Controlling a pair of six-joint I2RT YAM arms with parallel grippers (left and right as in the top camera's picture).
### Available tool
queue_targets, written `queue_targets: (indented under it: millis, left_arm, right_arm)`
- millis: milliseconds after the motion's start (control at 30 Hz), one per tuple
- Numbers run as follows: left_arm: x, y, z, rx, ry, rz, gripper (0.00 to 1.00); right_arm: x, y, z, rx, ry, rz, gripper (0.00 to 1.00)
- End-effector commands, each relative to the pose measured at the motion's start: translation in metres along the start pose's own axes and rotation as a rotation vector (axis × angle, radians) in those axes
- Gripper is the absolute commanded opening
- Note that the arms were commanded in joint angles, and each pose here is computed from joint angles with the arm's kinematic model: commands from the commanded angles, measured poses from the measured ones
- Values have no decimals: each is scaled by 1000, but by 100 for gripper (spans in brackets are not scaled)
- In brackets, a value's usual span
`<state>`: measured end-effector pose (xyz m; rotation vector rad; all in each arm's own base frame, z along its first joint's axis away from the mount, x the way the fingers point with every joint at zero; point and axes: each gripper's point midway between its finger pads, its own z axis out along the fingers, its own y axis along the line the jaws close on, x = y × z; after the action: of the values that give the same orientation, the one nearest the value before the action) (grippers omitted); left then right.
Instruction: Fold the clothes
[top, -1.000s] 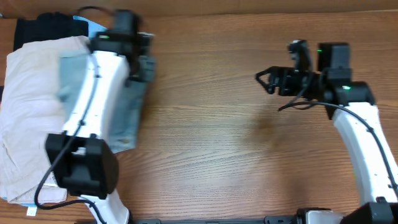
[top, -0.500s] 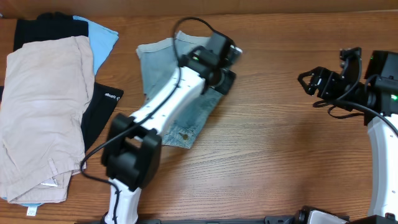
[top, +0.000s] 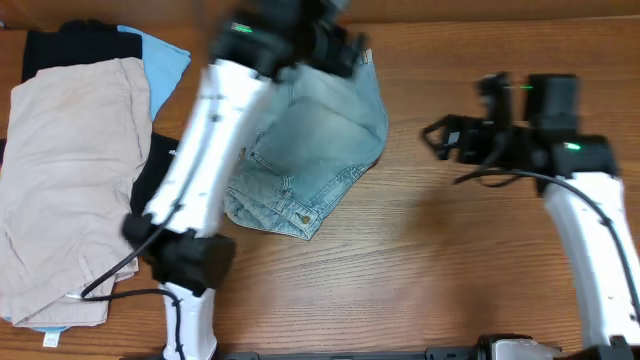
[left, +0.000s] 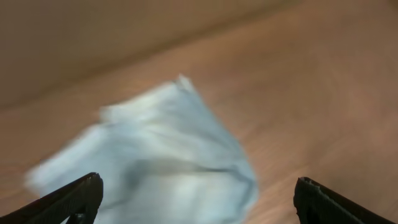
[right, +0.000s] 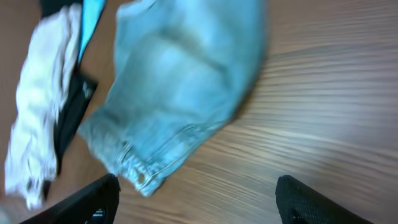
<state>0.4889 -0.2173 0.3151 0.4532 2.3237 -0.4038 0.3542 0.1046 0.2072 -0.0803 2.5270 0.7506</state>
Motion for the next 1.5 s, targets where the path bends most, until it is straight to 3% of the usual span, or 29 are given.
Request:
queue_targets:
  millis: [0,167,300,467,633,900,1200,1467]
  left_arm:
    - [-17,40,-44,-63,-66,-51,100]
    - [1,86,-53,-129,-8,-130,100]
    - [11,102,-58,-152,22,-150,100]
    - [16,102,-58,-156,45,-116,100]
    - [17,107,-59,-181,52,-117,100]
    - [27,110,-52,-194,92,-125,100]
    - [55,124,-41,-258,212,-143,100]
    - [58,126,-39,-268,226,-144,100]
  right_arm:
    - [15,30,47,-14,97,-105,84]
    - [41,58,111,80,167,-280,85]
    - [47,45,144,297,145,-384,88]
    - [54,22,173,397,164,-406,86]
    - [56,-1,191,472,166,-375,79]
    - [45,-20,195,580,96,-318,79]
    - [61,-68,198,623,188,-161,80]
    - [71,-124,166,674,278,65,84]
